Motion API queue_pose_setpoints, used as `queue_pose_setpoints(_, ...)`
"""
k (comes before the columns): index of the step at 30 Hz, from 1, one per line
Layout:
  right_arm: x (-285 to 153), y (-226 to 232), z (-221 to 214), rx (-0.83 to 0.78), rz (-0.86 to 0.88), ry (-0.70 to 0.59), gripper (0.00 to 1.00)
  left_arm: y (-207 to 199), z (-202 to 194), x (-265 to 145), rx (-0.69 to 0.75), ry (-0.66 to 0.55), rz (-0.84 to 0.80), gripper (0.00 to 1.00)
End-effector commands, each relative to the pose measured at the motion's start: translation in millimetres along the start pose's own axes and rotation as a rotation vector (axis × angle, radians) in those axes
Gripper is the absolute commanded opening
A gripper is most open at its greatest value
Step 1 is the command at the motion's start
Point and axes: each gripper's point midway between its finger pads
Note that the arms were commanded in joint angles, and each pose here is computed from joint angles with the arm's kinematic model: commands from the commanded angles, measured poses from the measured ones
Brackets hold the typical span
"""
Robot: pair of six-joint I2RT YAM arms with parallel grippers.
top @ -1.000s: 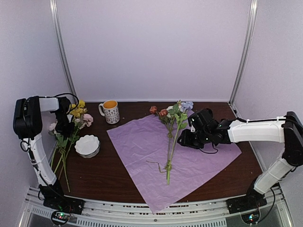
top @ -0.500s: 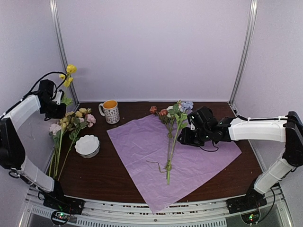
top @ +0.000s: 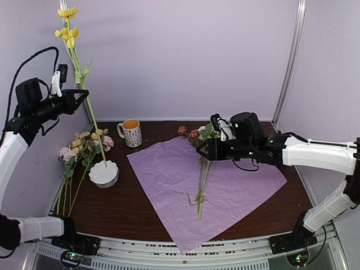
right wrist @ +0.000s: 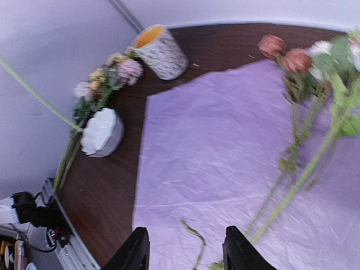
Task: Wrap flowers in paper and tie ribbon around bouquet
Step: Pass from the left arm to the right
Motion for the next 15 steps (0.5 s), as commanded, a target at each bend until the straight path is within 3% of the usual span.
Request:
queue_pose_setpoints(1, -39.2, 126.9, 50.3, -0.249, 0.428, -0.159, 0.47, -110.3, 53.5, -2.8, -0.051, -0.196, -0.439, 0.0)
queue_pose_setpoints(7, -53.9, 201.4, 86.2, -0.381, 0.551, -0.234, 0.59, -201.9, 73.2, -5.0, -0.055, -0.254, -0.738, 0.0)
queue_pose_setpoints(11, -52.8, 217.6, 100.3, -0.388, 0.578, -0.261, 0.72, -227.4, 73.9, -0.4, -0.075, -0.244, -0.82, 0.0)
queue_pose_setpoints(15, -49.5, 232.7, 89.5, -0.437, 0.619, -0.229, 0.79, -247.0, 69.8, 11.2, -0.106, -0.229, -0.903, 0.0)
Point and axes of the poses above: each gripper's point midway between its finger pads, its own x axis out along the fingers, its own y axis along the line the jaws close on, z = x × y, and after that the axes turned 2 degrees about x, right-handed
